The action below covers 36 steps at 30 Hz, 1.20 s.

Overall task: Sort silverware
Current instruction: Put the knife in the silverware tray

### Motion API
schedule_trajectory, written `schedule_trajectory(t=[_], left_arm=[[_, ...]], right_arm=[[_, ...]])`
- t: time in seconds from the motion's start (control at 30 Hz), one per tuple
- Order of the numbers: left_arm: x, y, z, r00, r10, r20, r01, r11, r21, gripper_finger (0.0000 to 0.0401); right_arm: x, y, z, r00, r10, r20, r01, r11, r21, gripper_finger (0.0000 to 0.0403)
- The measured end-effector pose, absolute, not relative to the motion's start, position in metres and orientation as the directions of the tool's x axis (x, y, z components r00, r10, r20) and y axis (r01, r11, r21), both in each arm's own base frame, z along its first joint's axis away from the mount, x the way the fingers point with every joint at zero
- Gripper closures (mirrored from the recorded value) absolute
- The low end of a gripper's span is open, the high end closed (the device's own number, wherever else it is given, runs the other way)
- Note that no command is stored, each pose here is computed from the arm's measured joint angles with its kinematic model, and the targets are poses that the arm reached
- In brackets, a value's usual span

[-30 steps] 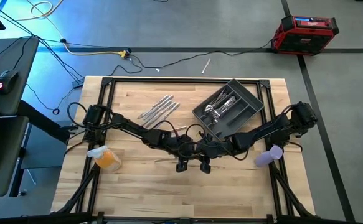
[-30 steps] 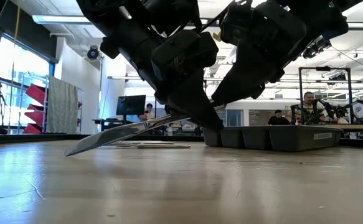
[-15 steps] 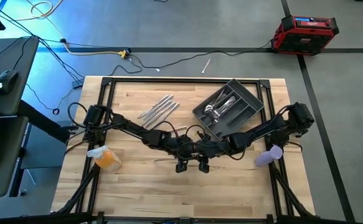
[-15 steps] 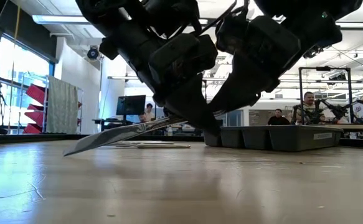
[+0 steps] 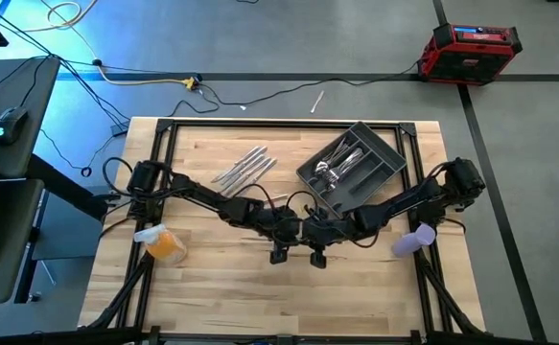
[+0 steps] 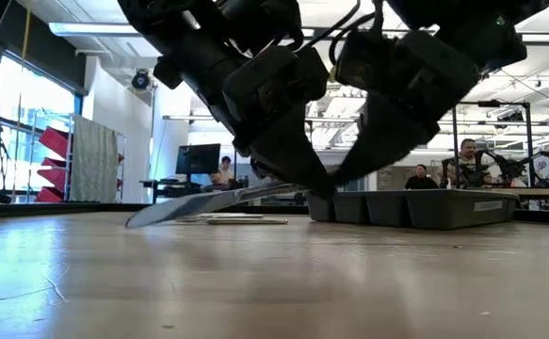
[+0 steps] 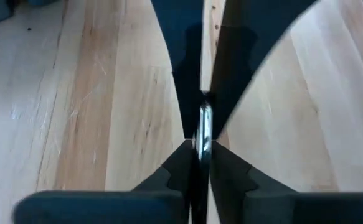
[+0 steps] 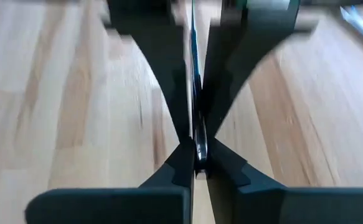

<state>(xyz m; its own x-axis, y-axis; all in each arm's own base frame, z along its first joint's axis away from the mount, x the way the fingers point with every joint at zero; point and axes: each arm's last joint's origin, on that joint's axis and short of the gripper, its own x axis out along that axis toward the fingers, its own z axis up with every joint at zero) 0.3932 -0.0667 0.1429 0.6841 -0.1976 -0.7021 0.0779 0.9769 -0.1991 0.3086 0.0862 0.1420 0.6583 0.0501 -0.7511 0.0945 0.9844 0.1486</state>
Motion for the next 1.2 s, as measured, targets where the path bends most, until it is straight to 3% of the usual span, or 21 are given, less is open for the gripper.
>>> schedule_trajectory(t=[0.3, 0.67, 0.8, 1.0, 1.2], left_arm=[[0.367, -0.070, 0.152, 0.514, -0.168, -0.841, 0.045, 0.985, -0.169, 0.0278], [0.349, -0.085, 0.145, 0.419, 0.077, -0.905, -0.007, 0.997, 0.082, 0.0271], [0.348, -0.084, 0.142, 0.393, 0.086, -0.915, -0.015, 0.996, 0.087, 0.0297], [0.349, -0.085, 0.135, 0.379, 0.088, -0.921, -0.012, 0.996, 0.090, 0.0390], [0.349, -0.090, 0.133, 0.382, 0.091, -0.919, -0.002, 0.995, 0.098, 0.0400]], right_arm=[[0.297, 0.093, 0.134, 0.564, 0.063, -0.824, 0.100, 0.985, 0.144, 0.0401], [0.293, 0.098, 0.133, 0.550, 0.062, -0.833, 0.106, 0.984, 0.143, 0.0402], [0.293, 0.100, 0.133, 0.550, 0.066, -0.832, 0.099, 0.985, 0.144, 0.0402], [0.293, 0.100, 0.133, 0.551, 0.064, -0.832, 0.093, 0.986, 0.138, 0.0400], [0.295, 0.100, 0.135, 0.574, 0.049, -0.817, 0.021, 0.997, 0.075, 0.0369]])
